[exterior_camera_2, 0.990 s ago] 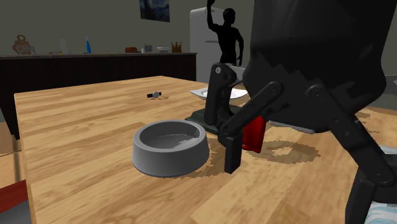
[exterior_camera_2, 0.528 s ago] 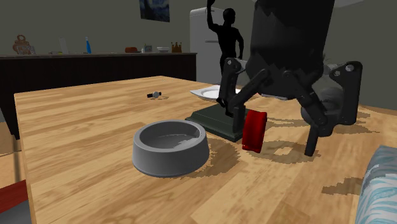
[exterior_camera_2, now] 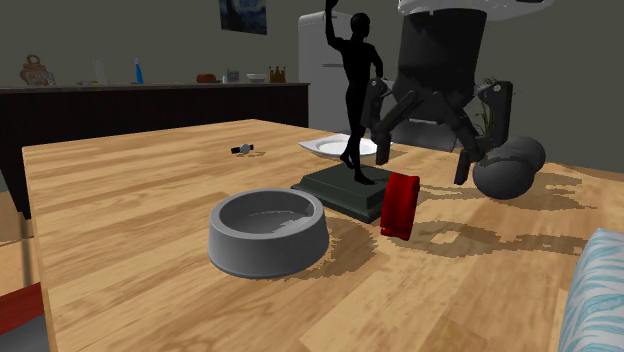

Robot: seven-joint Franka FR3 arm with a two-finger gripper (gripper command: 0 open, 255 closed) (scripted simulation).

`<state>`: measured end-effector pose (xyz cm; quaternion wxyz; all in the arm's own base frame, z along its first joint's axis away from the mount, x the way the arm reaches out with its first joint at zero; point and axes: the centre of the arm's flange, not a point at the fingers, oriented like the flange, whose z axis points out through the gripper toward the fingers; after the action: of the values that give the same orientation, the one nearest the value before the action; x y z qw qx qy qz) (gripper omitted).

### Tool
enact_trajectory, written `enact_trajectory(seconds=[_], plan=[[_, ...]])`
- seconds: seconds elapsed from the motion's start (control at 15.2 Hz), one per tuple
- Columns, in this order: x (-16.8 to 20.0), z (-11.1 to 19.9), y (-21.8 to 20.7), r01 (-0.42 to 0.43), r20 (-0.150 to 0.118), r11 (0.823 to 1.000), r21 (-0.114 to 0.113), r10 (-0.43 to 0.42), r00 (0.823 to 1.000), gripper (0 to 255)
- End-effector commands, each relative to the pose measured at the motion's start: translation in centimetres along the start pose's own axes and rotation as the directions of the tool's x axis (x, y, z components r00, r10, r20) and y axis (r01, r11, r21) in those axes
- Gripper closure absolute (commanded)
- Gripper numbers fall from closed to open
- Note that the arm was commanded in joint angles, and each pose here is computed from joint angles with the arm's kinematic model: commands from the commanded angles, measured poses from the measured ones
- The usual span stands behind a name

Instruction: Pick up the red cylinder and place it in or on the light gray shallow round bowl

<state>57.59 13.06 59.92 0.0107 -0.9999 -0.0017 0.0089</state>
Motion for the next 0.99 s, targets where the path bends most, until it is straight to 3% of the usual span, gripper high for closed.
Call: enact_trajectory(seconds=[0.0, 0.53, 0.92], plan=[[2.5, -0.1, -0.9, -0.006, -0.008, 1.000, 0.007, 0.006, 1.000, 0], [2.6, 3.9, -1.0, -0.006, -0.009, 1.000, 0.007, 0.006, 1.000, 0], [2.6, 3.9, -1.0, -0.006, -0.009, 1.000, 0.007, 0.006, 1.000, 0]])
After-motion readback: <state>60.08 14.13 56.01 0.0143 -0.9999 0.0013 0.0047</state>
